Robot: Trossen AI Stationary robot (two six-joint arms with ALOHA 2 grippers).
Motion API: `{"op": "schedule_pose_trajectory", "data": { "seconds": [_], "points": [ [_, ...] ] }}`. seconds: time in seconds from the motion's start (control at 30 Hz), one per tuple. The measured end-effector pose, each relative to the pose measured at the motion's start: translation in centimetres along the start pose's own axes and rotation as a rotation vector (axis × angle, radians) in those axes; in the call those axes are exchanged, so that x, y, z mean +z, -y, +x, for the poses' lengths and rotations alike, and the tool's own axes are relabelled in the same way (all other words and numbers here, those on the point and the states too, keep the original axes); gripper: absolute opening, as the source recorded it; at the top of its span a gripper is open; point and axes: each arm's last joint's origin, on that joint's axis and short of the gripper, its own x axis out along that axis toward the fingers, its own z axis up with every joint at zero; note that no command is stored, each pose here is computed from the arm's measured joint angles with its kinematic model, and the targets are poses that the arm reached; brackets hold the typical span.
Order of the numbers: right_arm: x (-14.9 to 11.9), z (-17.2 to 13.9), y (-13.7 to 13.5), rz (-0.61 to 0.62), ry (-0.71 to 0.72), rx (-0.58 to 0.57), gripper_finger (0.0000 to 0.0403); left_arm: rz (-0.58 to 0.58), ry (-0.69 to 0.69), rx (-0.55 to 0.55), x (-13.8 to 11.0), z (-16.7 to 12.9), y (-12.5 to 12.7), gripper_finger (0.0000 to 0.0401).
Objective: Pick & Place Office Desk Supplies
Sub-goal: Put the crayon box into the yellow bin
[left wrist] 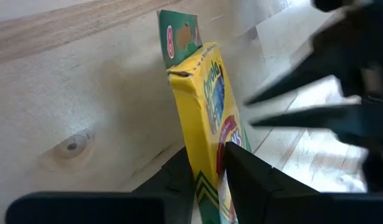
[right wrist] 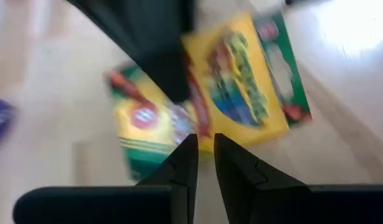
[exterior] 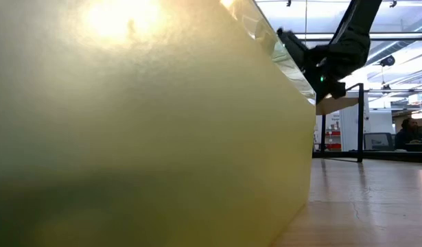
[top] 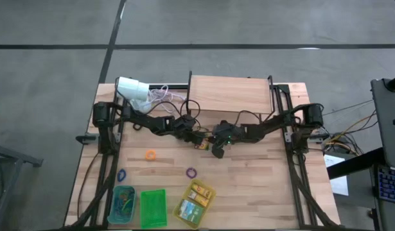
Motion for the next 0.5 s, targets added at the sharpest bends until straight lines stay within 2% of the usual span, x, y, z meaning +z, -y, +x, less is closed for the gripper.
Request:
{"op": "schedule_pose_trajectory", "data": {
  "seconds": [0.3, 0.5],
  "points": [
    [2.2, -2.7, -0.7, -0.036, 0.066, 0.026, 0.0052, 0.0, 0.002, -0.001, 0.0, 0.0, 0.0, 0.0055],
    [2.5, -4.6, -0.9, -0.043, 0.011, 0.012, 0.0052, -0.001, 0.003, -0.002, 0.0, 0.0, 0.1, 0.0037]
  ]
}}
